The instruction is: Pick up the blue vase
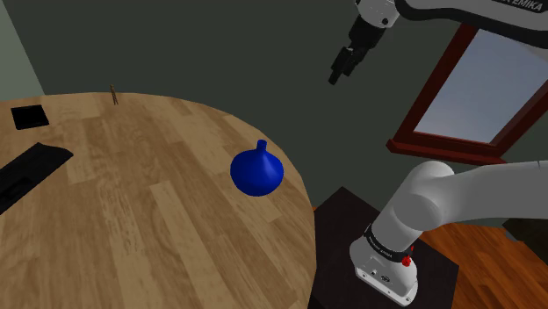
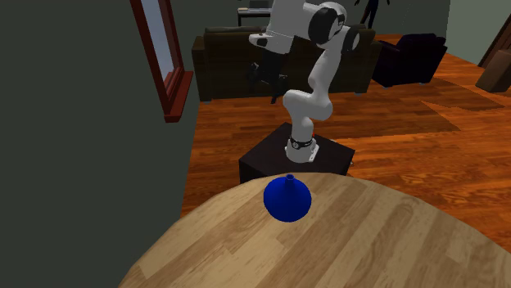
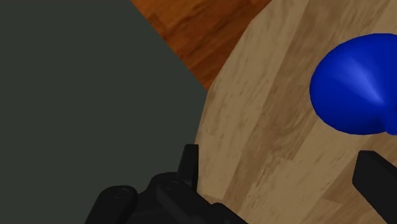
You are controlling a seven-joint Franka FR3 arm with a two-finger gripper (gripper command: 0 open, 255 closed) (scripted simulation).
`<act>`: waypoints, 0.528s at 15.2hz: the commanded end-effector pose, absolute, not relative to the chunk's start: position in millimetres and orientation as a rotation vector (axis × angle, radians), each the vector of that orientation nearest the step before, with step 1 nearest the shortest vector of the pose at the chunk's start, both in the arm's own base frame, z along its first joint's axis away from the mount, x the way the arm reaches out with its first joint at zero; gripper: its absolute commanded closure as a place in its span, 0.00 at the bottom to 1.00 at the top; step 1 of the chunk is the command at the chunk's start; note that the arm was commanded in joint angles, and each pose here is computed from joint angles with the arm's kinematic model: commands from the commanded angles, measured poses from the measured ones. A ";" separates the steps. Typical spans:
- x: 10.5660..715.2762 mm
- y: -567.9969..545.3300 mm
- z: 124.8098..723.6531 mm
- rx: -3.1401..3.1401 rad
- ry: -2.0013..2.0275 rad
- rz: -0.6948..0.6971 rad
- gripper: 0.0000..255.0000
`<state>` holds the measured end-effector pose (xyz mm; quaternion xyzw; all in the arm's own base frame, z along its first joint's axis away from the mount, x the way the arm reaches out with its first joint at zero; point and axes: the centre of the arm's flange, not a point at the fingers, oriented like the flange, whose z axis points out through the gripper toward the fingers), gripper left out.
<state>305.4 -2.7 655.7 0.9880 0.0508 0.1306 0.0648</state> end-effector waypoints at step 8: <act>339.5 53.7 595.1 3.035 0.098 0.334 0.00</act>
